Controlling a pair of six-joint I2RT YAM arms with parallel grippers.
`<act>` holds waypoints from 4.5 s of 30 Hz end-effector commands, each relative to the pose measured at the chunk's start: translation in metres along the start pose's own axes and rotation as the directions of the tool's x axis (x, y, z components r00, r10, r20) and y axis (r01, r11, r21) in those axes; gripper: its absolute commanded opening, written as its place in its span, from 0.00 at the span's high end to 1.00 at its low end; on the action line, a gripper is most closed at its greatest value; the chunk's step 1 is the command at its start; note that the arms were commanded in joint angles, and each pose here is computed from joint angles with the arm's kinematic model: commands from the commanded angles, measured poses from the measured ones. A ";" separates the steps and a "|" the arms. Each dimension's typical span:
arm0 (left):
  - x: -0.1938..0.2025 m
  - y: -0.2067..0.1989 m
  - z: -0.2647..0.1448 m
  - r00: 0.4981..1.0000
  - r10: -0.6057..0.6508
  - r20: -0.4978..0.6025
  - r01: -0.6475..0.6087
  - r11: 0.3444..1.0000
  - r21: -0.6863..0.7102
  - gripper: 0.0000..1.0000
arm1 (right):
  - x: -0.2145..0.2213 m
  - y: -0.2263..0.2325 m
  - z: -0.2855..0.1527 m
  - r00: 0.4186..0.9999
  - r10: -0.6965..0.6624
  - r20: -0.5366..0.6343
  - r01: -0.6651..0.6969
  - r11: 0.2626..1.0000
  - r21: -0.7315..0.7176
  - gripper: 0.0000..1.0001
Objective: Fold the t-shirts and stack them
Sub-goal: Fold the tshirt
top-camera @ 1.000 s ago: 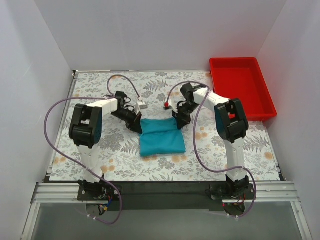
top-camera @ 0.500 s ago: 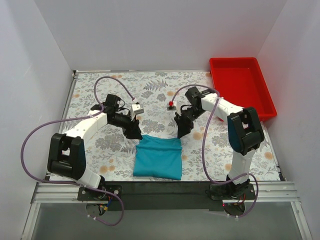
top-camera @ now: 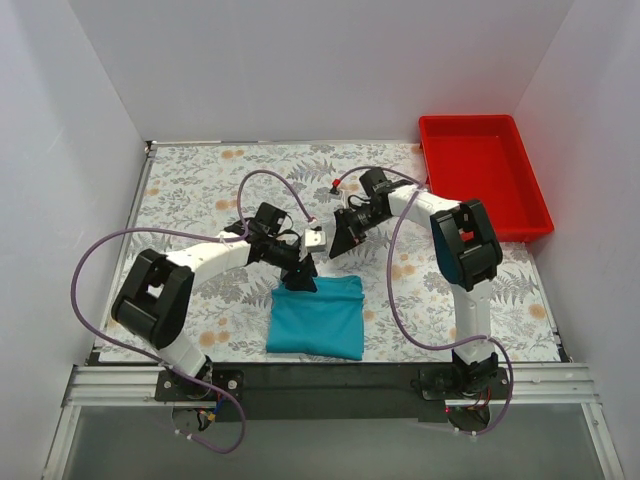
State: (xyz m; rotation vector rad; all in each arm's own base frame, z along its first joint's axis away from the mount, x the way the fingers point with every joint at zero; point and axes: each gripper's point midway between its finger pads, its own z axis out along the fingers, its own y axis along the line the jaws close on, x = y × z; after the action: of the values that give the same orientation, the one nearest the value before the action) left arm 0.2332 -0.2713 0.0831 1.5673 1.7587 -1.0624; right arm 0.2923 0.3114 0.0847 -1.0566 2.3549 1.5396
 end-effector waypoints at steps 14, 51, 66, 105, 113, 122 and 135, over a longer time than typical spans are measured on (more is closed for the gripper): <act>0.033 -0.013 0.031 0.998 -0.006 -0.059 0.010 0.998 0.058 0.67 | 0.027 0.019 0.040 0.991 0.114 -0.064 -0.121 0.984 -0.130 0.86; -0.029 0.025 0.015 0.885 0.457 -0.082 -0.463 0.853 -0.242 1.00 | 0.110 -0.006 0.086 0.958 0.115 -0.264 -0.150 0.982 -0.117 0.87; -0.016 0.027 0.012 0.873 0.474 -0.113 -0.487 0.837 -0.249 0.94 | 0.095 -0.004 0.081 0.964 0.076 -0.255 -0.100 0.991 -0.083 0.84; -0.017 0.051 -0.094 0.955 -0.292 0.059 0.298 0.930 -0.217 0.61 | -0.015 0.010 -0.062 0.940 -0.299 -0.165 0.333 0.909 0.251 0.30; 0.001 0.070 -0.085 0.960 -0.280 -0.017 0.274 0.951 -0.142 0.59 | 0.034 0.003 -0.049 0.948 -0.232 -0.217 0.274 0.942 0.191 0.32; 0.021 0.076 -0.074 0.953 -0.295 -0.069 0.288 0.952 -0.104 0.58 | 0.043 -0.002 -0.044 0.952 -0.205 -0.226 0.248 0.952 0.182 0.36; 0.037 0.076 -0.063 0.945 -0.309 -0.111 0.301 0.950 -0.087 0.55 | 0.067 -0.003 -0.046 0.944 -0.194 -0.267 0.249 0.949 0.192 0.51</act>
State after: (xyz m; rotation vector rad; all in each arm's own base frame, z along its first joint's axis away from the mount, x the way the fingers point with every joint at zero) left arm 0.3026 -0.1926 0.0650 1.3502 2.2030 -1.0577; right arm 0.2527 0.2384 0.0592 -1.4468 2.4567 1.1087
